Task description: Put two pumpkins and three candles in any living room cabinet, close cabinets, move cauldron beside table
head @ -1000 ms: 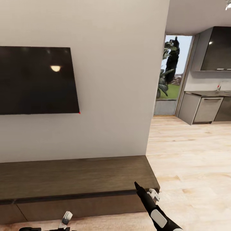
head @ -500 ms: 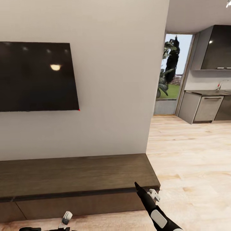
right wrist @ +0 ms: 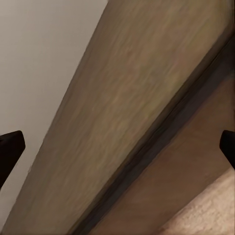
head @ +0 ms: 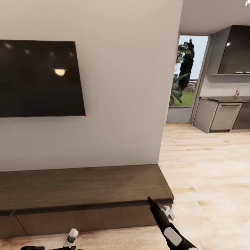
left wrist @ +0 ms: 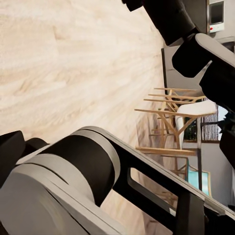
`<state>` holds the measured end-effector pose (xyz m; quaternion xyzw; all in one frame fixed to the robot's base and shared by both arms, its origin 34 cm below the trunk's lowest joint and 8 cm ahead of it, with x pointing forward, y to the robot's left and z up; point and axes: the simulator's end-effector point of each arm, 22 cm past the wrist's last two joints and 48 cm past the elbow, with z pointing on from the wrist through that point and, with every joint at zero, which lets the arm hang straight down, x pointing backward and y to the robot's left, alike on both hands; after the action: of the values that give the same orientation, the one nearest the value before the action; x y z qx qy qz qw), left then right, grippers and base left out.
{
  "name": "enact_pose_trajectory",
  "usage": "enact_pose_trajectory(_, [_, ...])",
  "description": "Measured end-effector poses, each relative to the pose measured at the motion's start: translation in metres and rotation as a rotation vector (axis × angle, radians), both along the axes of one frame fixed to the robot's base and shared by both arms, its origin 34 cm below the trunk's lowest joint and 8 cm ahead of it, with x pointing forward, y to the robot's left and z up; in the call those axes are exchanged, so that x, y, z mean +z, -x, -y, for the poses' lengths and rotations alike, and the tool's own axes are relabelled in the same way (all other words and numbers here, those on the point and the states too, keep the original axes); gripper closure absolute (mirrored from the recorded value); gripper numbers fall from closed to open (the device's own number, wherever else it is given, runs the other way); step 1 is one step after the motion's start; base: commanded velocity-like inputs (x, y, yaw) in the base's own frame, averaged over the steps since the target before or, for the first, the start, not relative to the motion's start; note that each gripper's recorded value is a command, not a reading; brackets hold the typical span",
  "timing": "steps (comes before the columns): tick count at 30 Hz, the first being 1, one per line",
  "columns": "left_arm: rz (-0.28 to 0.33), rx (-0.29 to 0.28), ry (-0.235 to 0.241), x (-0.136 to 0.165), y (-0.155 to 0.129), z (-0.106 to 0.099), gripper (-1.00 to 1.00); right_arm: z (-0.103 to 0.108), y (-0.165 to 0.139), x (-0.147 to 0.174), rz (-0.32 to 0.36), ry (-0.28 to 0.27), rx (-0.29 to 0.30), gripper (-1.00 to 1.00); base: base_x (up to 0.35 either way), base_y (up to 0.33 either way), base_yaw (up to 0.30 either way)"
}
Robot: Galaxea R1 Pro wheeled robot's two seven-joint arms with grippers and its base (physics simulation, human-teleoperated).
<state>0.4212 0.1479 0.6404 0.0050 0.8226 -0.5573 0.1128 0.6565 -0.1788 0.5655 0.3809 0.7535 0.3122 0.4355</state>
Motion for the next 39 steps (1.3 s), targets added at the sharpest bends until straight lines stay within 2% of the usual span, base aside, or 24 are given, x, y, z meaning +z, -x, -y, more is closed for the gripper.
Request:
enact_pose_trajectory(7, [0.001,0.000,0.001,-0.014,0.002,0.000,-1.00,0.002,0.002,-0.015,-0.005,-0.017,-0.018,-1.00,0.000,0.000,0.000])
enact_pose_trajectory(16, [0.001,0.000,0.000,-0.032,0.005,0.000,-1.00,0.001,0.019,-0.049,-0.048,-0.017,-0.013,-1.00,0.000,0.000,0.000])
enact_pose_trajectory(39, [0.002,0.002,0.001,-0.079,0.013,-0.001,-1.00,0.000,0.026,-0.094,-0.038,-0.017,-0.009,-1.00,0.000,0.000,0.000])
